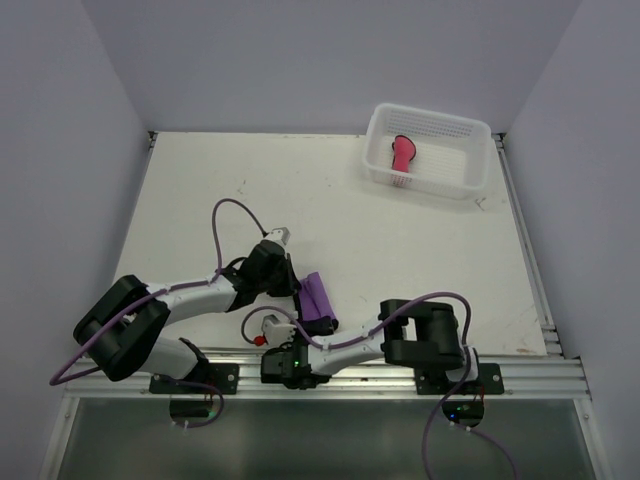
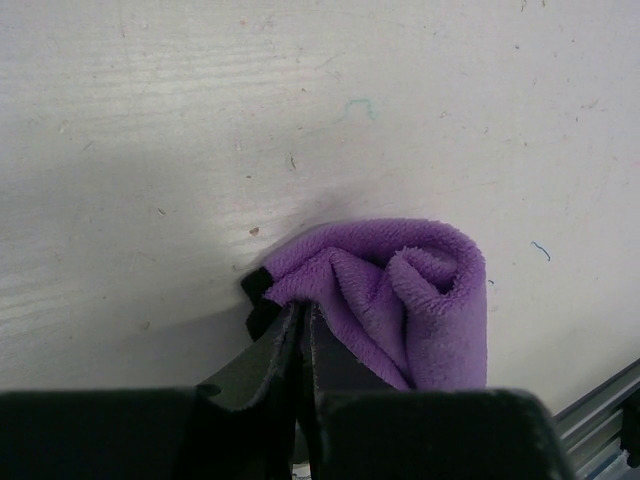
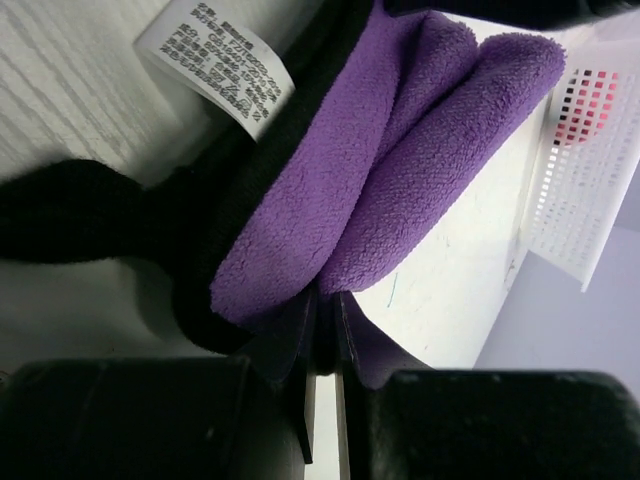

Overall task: Roll the towels
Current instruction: Roll the towel

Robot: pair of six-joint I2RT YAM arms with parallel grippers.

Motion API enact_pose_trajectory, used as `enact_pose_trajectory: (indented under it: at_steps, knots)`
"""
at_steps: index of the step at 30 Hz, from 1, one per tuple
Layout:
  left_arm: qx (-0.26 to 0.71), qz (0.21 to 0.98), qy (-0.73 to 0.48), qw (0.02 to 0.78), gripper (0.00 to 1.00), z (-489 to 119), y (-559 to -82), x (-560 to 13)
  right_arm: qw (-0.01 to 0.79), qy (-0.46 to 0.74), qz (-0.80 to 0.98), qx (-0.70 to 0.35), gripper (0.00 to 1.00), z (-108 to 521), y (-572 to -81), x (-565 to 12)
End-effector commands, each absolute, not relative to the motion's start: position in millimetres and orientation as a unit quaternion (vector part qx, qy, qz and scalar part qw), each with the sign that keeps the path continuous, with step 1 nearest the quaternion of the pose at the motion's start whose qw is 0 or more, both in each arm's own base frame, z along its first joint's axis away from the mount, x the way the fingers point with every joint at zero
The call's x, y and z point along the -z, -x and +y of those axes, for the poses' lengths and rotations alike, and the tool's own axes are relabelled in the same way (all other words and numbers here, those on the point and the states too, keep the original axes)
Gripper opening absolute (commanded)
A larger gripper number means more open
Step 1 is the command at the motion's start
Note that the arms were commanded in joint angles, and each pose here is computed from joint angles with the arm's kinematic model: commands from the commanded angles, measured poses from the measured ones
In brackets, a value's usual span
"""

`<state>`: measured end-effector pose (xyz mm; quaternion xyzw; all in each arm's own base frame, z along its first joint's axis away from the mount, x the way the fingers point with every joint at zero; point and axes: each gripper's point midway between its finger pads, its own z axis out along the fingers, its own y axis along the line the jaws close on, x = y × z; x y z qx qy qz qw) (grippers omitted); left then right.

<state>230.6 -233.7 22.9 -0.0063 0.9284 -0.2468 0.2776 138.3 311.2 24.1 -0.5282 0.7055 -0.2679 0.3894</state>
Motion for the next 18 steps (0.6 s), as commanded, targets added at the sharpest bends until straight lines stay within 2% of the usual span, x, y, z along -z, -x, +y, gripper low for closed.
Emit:
enact_pose_trajectory:
  at_steps: [1, 12, 18]
  knots:
    - [0.26, 0.921, -0.005, 0.289, 0.08, -237.9, -234.5, -24.3, 0.322, 0.562, 0.736, 0.199, 0.0, 330.0, -109.1, 21.5]
    - [0.267, 0.921, -0.011, 0.284, 0.07, -241.2, -232.7, -25.5, 0.254, 0.607, 0.726, 0.201, 0.0, 331.1, -95.7, 52.6]
    - [0.265, 0.919, -0.014, 0.291, 0.13, -238.8, -233.2, -35.0, 0.229, 0.613, 0.729, 0.202, 0.0, 330.2, -95.9, 64.9]
